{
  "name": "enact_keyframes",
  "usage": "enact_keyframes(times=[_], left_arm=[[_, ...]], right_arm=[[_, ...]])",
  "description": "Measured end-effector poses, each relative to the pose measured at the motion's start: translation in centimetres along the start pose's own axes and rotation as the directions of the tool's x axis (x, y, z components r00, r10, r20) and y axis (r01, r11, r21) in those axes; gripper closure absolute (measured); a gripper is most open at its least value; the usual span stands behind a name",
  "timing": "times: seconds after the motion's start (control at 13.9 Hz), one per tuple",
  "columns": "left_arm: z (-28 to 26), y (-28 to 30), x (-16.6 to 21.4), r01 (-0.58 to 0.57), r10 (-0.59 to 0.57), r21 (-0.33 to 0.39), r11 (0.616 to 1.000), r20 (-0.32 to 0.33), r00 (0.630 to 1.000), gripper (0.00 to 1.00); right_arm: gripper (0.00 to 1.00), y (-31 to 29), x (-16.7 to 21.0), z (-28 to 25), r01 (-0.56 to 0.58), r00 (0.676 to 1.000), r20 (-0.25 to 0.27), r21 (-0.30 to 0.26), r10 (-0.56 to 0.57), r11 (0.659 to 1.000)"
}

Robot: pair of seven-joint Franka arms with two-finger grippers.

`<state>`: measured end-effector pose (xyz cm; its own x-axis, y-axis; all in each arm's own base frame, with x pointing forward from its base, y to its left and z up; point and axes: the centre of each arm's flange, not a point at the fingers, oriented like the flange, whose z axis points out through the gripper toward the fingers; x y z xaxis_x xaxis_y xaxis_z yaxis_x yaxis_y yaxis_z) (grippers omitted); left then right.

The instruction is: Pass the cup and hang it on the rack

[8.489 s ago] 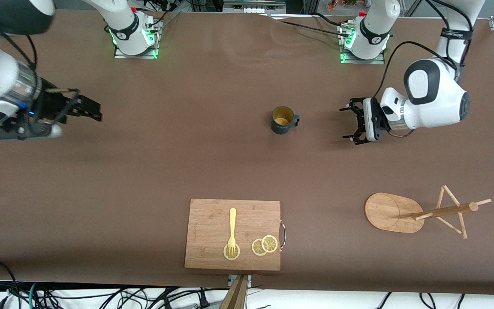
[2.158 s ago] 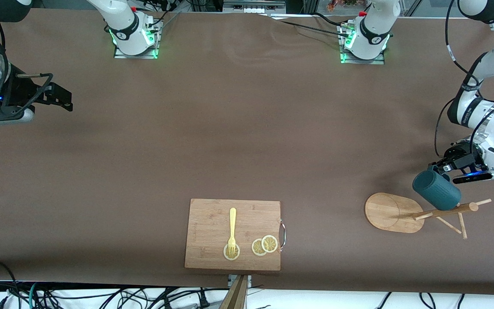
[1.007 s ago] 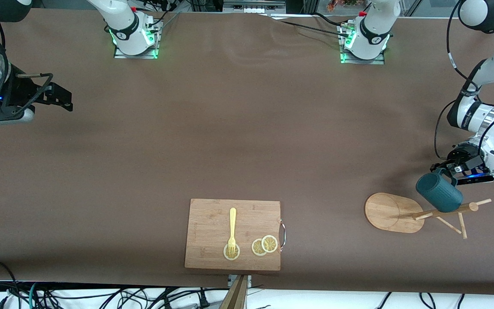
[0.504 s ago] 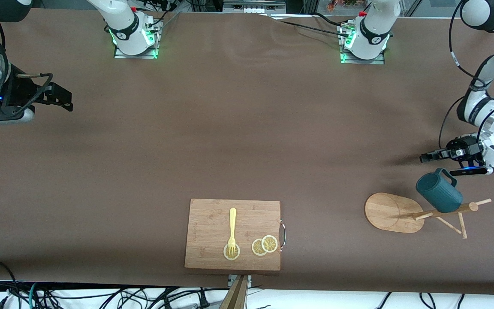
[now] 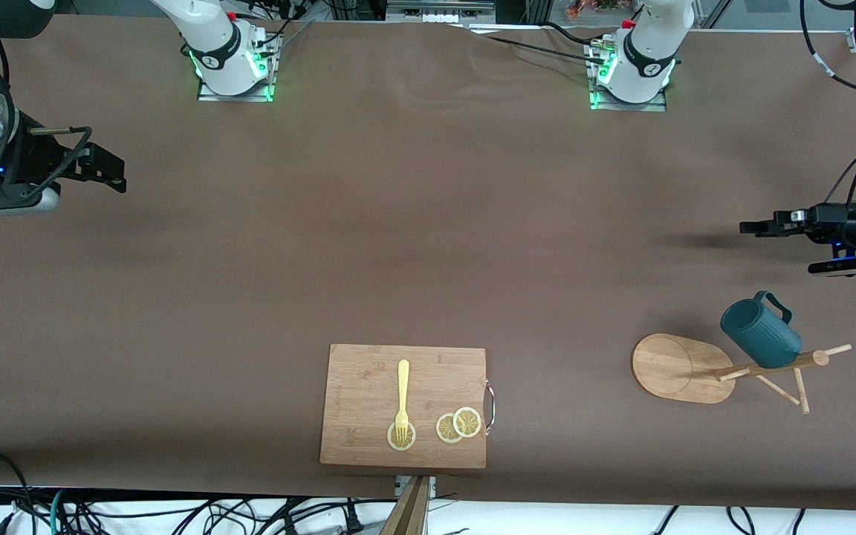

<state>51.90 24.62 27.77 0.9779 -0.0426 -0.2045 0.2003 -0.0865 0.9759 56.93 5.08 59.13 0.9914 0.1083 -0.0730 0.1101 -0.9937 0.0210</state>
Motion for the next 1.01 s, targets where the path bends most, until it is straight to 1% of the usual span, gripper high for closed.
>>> enact_keyframes(times=[0.14, 0.22, 0.29, 0.36, 0.43, 0.58, 0.72, 0.79, 0.86, 0.94, 1.01], left_arm=[[-0.4, 4.5, 0.6, 0.018, -0.026, 0.148, 0.989, 0.053, 0.998, 0.0], [0.0, 7.2, 1.1, 0.036, -0.055, 0.233, 0.972, 0.076, 0.996, 0.0], [0.9, 10.1, 1.6, 0.05, -0.084, 0.319, 0.946, 0.093, 0.992, 0.0], [2.3, 13.2, 2.1, 0.055, -0.108, 0.417, 0.907, 0.104, 0.989, 0.0], [3.9, 16.1, 2.6, 0.051, -0.124, 0.508, 0.86, 0.11, 0.986, 0.0], [7.6, 20.7, 3.3, 0.043, -0.151, 0.664, 0.747, 0.106, 0.983, 0.0], [10.9, 23.8, 4.1, 0.025, -0.148, 0.79, 0.612, 0.083, 0.986, 0.0], [12.4, 25.1, 4.6, 0.001, -0.129, 0.843, 0.538, 0.081, 0.988, 0.0], [13.7, 26.3, 4.9, -0.029, -0.103, 0.892, 0.451, 0.084, 0.991, 0.0], [15.1, 27.6, 5.2, -0.059, -0.071, 0.932, 0.357, 0.089, 0.993, 0.0], [16.3, 29.0, 5.3, -0.083, -0.035, 0.959, 0.272, 0.096, 0.995, 0.0]], right_arm=[[0.0, 0.0, 0.0, 0.0, 0.0, 1.0, 0.0, 0.0, 0.0, 1.0], [0.0, 0.0, 0.0, 0.0, 0.0, 1.0, 0.001, 0.0, 0.0, 1.0], [0.0, 0.0, 0.0, 0.0, 0.0, 1.0, 0.002, 0.0, 0.0, 1.0], [0.0, 0.0, 0.0, 0.0, 0.0, 1.0, 0.005, 0.0, 0.0, 1.0], [0.0, 0.0, -0.1, 0.1, 0.0, 1.0, 0.008, 0.0, 0.0, 1.0], [0.0, 0.0, -0.2, 0.1, 0.0, 1.0, 0.017, 0.0, 0.0, 1.0], [0.0, 0.0, -0.3, 0.2, 0.0, 1.0, 0.023, 0.0, 0.0, 1.0], [0.0, 0.0, -0.3, 0.2, 0.0, 1.0, 0.024, 0.0, 0.0, 1.0], [0.0, 0.0, -0.3, 0.2, 0.0, 1.0, 0.025, 0.0, 0.0, 1.0], [0.0, 0.0, -0.3, 0.2, 0.0, 1.0, 0.025, 0.0, 0.0, 1.0], [0.0, 0.0, -0.3, 0.2, 0.001, 1.0, 0.025, 0.0, -0.001, 1.0]])
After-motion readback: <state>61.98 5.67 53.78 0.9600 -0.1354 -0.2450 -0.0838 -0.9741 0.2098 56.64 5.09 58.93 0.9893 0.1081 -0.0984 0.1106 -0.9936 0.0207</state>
